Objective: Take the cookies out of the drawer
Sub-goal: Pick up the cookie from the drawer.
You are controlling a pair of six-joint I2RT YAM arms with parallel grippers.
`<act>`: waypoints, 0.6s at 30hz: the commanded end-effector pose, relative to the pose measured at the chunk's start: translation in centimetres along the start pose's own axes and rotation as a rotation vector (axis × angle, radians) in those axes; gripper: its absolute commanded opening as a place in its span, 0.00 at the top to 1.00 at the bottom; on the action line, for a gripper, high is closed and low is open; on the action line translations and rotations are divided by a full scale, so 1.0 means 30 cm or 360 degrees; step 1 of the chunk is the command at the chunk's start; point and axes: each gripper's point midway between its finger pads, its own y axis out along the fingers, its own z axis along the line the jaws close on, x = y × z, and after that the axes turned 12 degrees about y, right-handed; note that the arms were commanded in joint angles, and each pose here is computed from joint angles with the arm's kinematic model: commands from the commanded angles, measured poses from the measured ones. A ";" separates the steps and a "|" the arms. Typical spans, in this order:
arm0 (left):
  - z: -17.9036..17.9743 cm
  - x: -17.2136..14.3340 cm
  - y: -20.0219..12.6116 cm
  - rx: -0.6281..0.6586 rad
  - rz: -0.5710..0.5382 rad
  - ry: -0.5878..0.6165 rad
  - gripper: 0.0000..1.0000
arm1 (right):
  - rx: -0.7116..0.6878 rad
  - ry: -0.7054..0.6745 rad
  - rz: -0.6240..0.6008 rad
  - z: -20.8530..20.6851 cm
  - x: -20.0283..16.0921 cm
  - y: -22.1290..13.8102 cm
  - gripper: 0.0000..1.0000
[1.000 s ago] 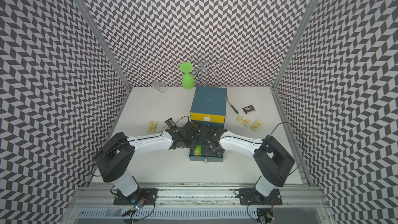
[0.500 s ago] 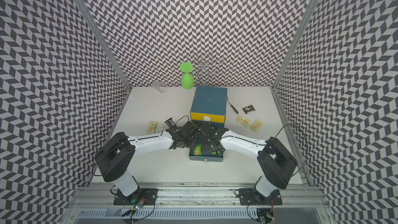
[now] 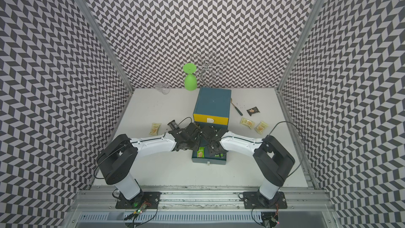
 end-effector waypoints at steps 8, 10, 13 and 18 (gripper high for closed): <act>-0.037 0.078 0.011 -0.0029 -0.0118 0.0004 0.80 | 0.0046 0.0005 0.0005 0.049 0.019 0.073 0.38; -0.038 0.079 0.012 -0.0033 -0.0121 0.0004 0.80 | 0.0121 0.0004 0.0014 0.078 0.019 0.069 0.39; -0.037 0.076 0.016 -0.0031 -0.0116 0.0001 0.80 | 0.0208 0.0015 -0.0002 0.113 0.032 0.047 0.39; -0.035 0.071 0.017 -0.0025 -0.0109 0.0005 0.80 | 0.0201 0.0034 -0.0090 0.106 0.077 -0.013 0.39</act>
